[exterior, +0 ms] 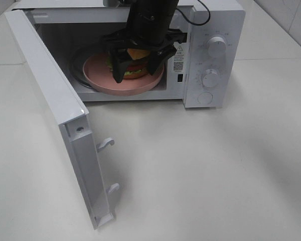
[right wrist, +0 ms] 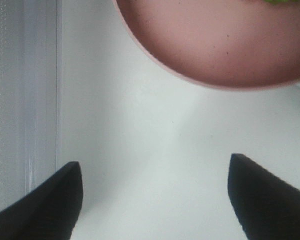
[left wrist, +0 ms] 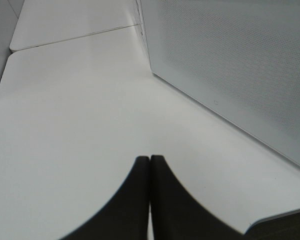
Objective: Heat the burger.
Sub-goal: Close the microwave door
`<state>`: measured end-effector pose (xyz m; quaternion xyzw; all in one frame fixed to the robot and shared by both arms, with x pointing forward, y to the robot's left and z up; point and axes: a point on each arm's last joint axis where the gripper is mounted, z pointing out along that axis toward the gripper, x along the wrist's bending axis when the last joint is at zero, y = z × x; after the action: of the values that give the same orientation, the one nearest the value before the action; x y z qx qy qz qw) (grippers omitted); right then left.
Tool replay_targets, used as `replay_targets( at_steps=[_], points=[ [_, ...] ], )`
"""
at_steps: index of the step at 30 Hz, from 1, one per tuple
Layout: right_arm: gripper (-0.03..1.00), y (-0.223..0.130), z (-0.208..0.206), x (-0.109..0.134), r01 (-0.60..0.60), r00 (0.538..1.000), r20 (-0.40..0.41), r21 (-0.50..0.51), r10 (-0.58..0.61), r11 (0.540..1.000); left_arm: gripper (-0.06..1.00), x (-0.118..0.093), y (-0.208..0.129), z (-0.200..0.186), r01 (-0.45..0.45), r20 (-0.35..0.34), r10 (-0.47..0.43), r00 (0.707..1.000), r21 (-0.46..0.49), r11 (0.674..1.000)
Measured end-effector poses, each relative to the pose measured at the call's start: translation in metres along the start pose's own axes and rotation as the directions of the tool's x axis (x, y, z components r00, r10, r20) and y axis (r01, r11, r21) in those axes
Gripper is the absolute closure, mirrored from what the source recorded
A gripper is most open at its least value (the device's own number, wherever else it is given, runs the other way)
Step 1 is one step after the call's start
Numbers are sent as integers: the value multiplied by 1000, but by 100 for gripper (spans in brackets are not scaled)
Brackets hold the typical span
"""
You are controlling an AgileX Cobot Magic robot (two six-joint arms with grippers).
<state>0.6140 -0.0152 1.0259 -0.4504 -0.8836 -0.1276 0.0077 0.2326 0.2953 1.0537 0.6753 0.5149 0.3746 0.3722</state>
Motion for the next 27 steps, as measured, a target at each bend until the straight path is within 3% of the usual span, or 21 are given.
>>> replay_targets(
  at_steps=[7,11,14,22,23,27],
  points=[
    [22,-43,-26,-2,-38,998,59,68,34,997,94,0,0,0,0,0,0,1000,0,1000],
    [22,-67,-38,-11,-67,987,153,91,52,994,94,0,0,0,0,0,0,1000,0,1000],
    [22,-89,-56,-31,-118,967,235,84,95,989,94,0,0,0,0,0,0,1000,0,1000],
    [23,-136,-86,-78,-264,929,284,63,236,962,94,0,0,0,0,0,0,1000,0,1000],
    [23,-151,-95,-92,-318,911,294,49,290,947,94,0,0,0,0,0,0,1000,0,1000],
    [23,-179,-110,-109,-404,873,307,18,379,915,94,0,0,0,0,0,0,1000,0,1000]
  ],
)
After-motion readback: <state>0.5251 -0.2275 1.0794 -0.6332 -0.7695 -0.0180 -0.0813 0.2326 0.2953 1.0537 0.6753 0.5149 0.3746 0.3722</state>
